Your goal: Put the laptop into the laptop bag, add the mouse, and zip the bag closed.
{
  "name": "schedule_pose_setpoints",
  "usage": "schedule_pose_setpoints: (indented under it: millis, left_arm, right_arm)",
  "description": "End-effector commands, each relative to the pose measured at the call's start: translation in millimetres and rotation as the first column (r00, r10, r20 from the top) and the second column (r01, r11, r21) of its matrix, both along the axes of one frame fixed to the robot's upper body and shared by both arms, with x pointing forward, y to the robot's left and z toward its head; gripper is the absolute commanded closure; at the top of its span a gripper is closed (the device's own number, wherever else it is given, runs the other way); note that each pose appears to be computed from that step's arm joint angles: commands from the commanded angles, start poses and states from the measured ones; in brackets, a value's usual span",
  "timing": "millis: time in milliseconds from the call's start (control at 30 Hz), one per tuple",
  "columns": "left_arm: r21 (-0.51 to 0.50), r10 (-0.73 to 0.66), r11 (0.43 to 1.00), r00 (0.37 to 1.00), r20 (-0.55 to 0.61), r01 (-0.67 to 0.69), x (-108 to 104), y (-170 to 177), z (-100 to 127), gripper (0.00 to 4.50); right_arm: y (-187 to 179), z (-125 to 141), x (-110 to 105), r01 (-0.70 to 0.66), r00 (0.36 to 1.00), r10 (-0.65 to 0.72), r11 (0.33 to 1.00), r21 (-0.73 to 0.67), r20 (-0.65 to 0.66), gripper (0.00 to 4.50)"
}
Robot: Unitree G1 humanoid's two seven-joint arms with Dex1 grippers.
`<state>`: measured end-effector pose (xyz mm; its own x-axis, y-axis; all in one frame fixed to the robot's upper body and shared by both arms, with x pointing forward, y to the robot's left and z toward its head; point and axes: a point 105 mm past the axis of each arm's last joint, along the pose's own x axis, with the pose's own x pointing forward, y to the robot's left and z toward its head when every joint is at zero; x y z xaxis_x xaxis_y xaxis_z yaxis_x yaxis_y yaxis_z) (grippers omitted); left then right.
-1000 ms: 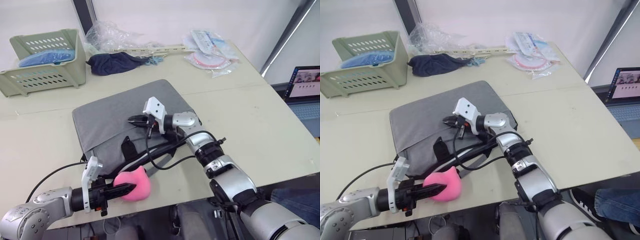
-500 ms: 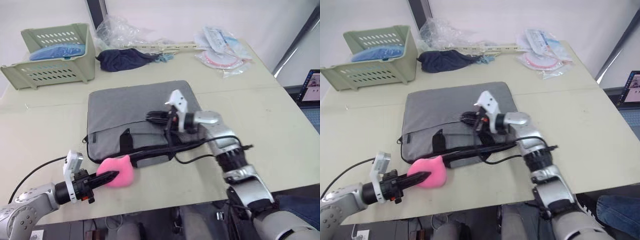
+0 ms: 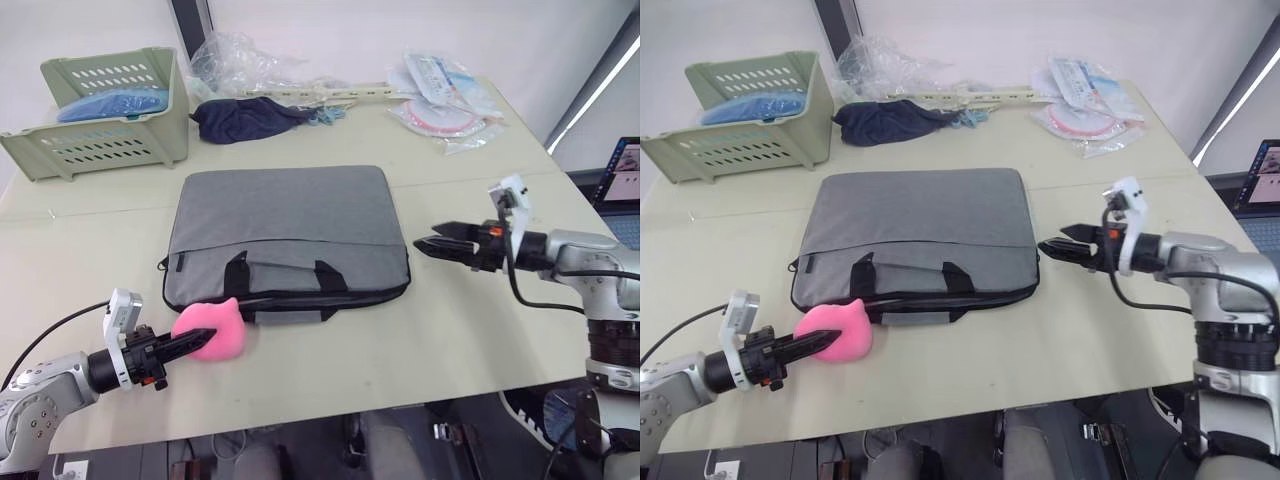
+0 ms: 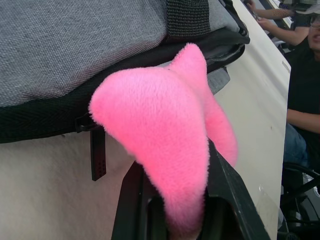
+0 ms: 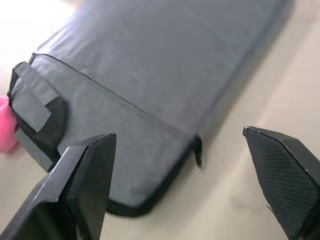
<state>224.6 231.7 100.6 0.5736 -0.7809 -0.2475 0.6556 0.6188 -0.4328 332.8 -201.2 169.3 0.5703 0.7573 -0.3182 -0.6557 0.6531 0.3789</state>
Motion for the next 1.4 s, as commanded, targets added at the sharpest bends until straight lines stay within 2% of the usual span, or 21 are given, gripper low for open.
schedule_pose_setpoints:
  millis: [33,133,300,400,633,667,1000,1400]
  left_arm:
    - [0.033,-0.014,0.999,1.000,0.002,0.014,0,3,1,4.13]
    - [0.035,-0.024,0.999,1.000,0.003,0.024,1,0,3,4.13]
    - [0.046,-0.029,0.999,1.000,0.009,0.029,2,0,5,4.13]
    - [0.047,-0.032,0.998,0.999,0.007,0.032,1,-1,6,4.13]
    - [0.056,-0.032,0.998,0.999,0.002,0.032,-4,0,8,4.13]
    - [0.056,-0.034,0.998,0.999,0.003,0.034,-5,0,9,4.13]
    - [0.001,-0.158,0.987,0.987,-0.018,0.158,-20,-33,10,4.13]
    - [-0.087,-0.236,0.968,0.972,0.006,0.236,-22,-78,7,4.13]
  right_arm:
    - [8,-1,-7,-0.016,0.998,0.020,0.997,0.071,-0.059,0.05]
    - [23,-1,4,0.022,0.993,0.002,0.979,0.203,-0.118,0.05]
    - [35,-13,9,0.057,0.985,-0.016,0.970,0.235,-0.170,0.05]
    - [38,-13,10,0.058,0.987,-0.018,0.968,0.244,-0.162,0.82]
    - [48,-11,2,0.009,0.988,0.034,0.963,0.269,-0.153,4.27]
    - [49,-12,0,-0.002,0.987,0.045,0.963,0.268,-0.153,4.42]
    - [66,-9,-11,-0.058,0.985,0.103,0.953,0.297,-0.139,4.42]
    - [75,-12,-15,-0.078,0.984,0.122,0.950,0.301,-0.129,4.42]
